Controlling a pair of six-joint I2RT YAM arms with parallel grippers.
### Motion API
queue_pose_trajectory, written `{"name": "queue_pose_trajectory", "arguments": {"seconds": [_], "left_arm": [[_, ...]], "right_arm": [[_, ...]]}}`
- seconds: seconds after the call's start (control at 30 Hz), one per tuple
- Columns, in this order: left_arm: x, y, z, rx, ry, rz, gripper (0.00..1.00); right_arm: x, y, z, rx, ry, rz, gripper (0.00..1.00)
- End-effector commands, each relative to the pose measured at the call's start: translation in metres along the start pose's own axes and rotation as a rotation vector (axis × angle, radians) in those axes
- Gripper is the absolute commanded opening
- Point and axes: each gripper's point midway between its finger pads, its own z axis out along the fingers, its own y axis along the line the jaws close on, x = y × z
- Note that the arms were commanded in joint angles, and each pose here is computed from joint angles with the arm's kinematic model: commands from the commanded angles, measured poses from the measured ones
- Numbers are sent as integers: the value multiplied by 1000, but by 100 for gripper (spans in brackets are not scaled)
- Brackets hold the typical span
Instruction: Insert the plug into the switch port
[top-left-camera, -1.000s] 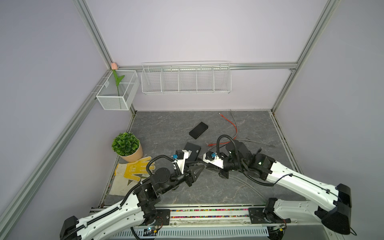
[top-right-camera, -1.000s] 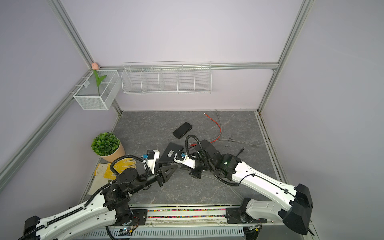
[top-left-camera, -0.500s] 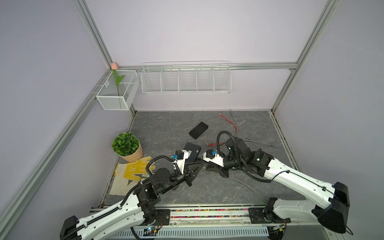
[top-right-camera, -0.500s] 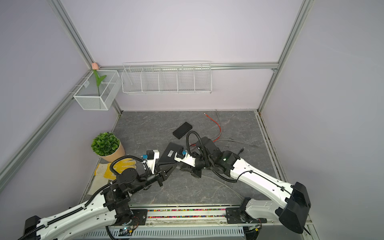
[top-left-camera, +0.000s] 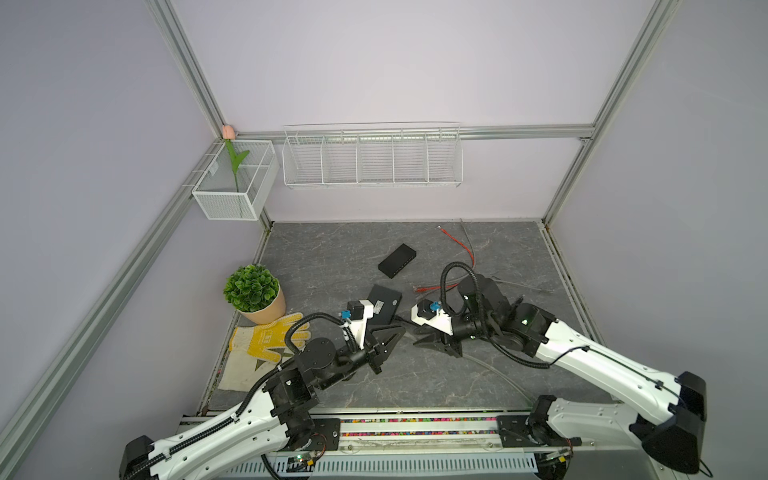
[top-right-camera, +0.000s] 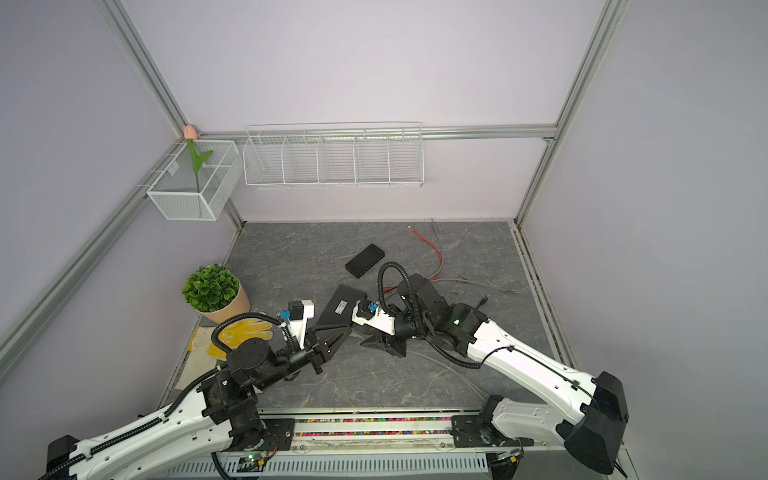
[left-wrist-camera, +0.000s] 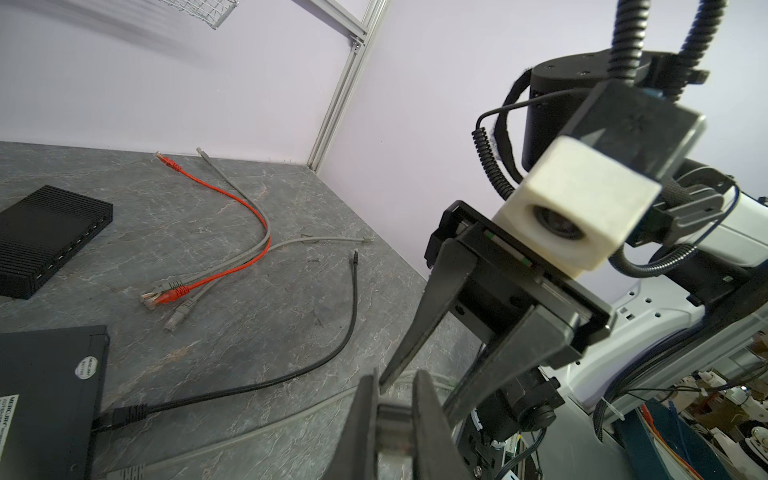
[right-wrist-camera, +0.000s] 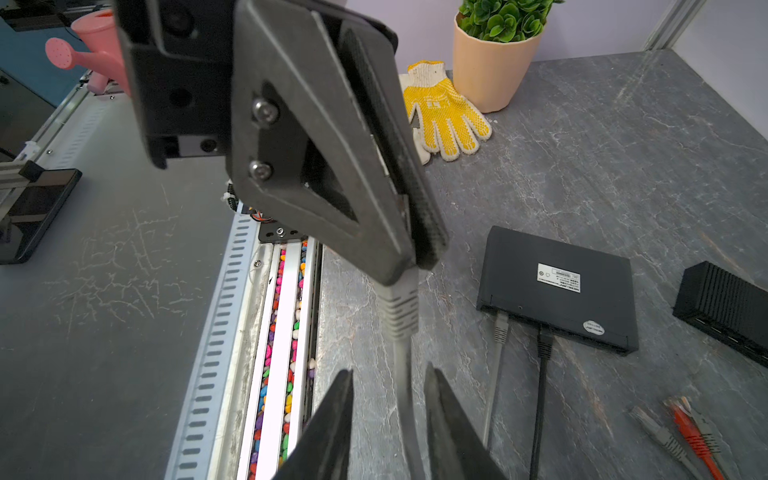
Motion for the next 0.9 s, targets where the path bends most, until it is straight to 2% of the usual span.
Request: {"name": "queue_pose_trajectory", "arguments": {"seconds": [0.0,0.1,0.27,0.37,0.87], "left_arm": [[2,-4,0,20,12,17,6],[1,-6,0,28,11,23,6],[1,-7,0,36,15,33,5],[2,-8,-1,38,18,37,4],[2,-12,-6,60,16,43,3]], "right_arm": [[-3,7,1,-68,10,-14,32],[-3,7,5,-85,26,-9,31],[-6,6,7,-100,30,-12,22],[-7,6,7,-107,30,-15,20],[-5,9,2,-109,19,-14,20]]}}
